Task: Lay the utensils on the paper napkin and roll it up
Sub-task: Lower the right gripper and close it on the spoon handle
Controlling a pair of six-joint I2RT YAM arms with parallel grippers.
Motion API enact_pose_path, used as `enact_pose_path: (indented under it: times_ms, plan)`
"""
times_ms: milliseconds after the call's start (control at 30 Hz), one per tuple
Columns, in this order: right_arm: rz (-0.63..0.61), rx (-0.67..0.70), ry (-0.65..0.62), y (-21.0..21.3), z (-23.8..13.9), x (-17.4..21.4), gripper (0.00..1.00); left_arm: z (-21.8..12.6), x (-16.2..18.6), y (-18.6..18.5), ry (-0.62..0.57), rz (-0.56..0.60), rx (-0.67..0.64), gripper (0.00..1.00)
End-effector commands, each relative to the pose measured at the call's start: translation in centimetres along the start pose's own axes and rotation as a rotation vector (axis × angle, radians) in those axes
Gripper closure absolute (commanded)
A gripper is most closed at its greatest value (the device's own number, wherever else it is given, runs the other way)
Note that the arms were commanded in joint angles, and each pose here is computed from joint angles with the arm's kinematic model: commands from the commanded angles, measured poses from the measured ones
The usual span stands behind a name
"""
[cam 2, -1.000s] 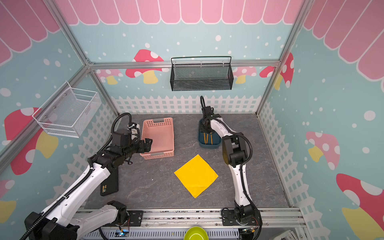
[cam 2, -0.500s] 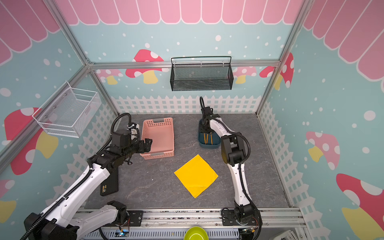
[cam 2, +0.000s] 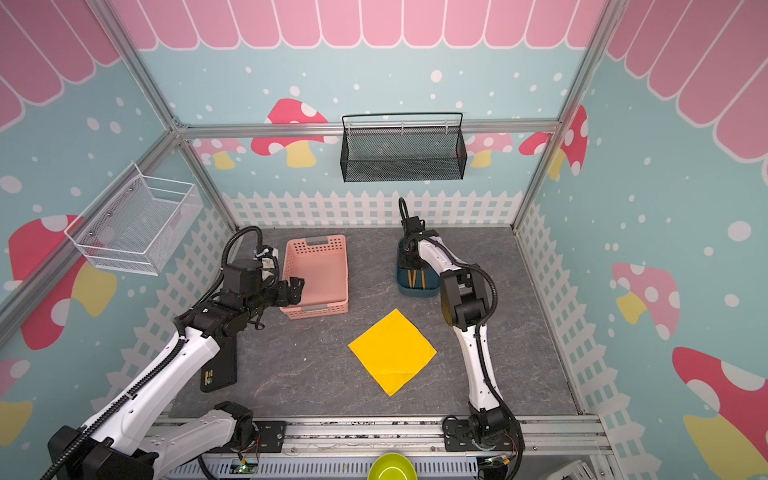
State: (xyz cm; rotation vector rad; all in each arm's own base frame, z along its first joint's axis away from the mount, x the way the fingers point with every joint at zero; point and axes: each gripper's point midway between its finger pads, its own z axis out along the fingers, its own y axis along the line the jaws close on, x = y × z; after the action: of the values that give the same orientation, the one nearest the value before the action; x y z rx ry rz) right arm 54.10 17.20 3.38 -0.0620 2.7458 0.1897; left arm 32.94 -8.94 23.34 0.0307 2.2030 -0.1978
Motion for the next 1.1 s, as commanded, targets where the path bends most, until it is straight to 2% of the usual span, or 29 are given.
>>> enact_pose_path:
  times_ms: [0, 567, 1067]
  plan:
    - [-0.011, 0.022, 0.035, -0.7, 1.0, 0.7, 0.82, -0.4, 0.0, 0.3, -0.013, 0.013, -0.012, 0.07]
    - [-0.006, 0.03, 0.054, -0.9, 1.8, 1.2, 0.83, -0.3, 0.0, 0.4, -0.01, 0.015, -0.017, 0.07]
    - [0.001, 0.019, 0.026, -0.5, 0.2, 0.2, 0.91, -0.3, 0.0, 0.4, -0.008, 0.015, -0.019, 0.07]
